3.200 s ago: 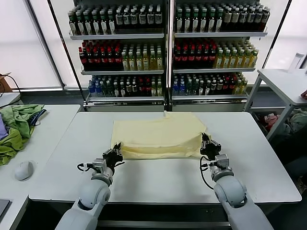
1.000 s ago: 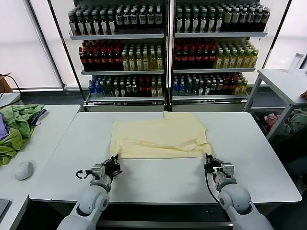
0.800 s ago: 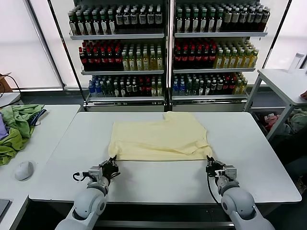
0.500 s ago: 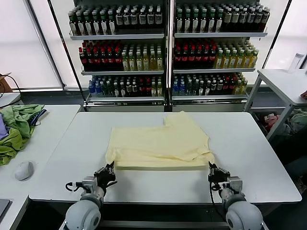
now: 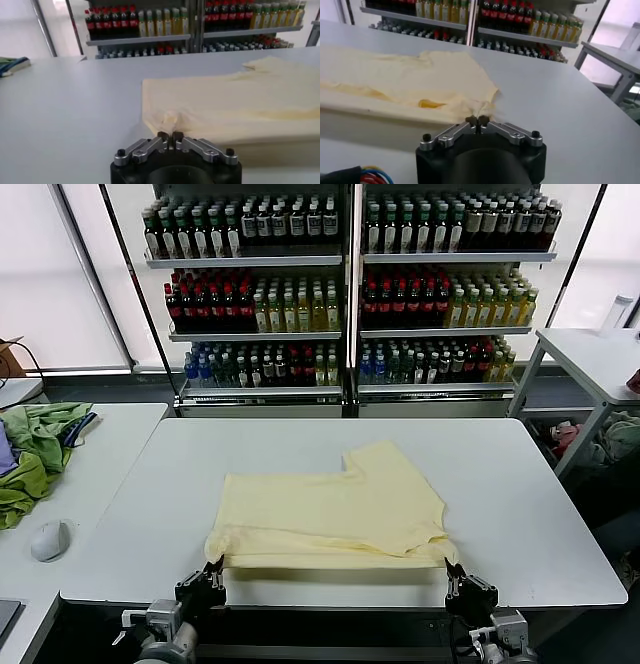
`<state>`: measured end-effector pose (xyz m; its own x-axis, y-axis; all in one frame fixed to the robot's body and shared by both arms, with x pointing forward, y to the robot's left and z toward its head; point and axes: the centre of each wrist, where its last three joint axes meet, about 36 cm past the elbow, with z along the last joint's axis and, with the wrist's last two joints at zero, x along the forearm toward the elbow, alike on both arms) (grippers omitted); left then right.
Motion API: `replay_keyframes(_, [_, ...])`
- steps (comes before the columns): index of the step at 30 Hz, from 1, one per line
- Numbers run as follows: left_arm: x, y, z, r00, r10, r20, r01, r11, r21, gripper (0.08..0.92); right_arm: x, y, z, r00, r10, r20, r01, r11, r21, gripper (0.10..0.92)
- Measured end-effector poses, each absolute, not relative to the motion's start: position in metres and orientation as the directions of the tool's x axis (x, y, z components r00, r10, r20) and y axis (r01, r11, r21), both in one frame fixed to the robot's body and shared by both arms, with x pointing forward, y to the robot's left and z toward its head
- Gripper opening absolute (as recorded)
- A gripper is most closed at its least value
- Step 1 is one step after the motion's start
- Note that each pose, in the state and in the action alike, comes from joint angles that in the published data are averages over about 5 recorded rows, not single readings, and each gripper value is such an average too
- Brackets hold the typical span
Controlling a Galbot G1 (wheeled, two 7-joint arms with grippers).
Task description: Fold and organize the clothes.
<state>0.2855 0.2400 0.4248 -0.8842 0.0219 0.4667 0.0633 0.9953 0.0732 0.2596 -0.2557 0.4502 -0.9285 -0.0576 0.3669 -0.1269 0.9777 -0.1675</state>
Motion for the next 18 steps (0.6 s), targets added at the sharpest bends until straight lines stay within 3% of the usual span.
replay_keyframes(9, [0.277,0.253,0.444,-0.895,-0.017,0.446,0.05,0.989,0.139,0.469,0.264,-0.262,0.467,-0.956,-0.056,0.289,-0.114,0.975,-0.189,0.528])
replay_keyframes(18, [0.297,0.262,0.447,-0.916,-0.017,0.401,0.05,0.986,0.156,0.728,0.308,-0.262,0.464,-0.966,-0.057,0.253,-0.099,0.983,-0.155,0.778])
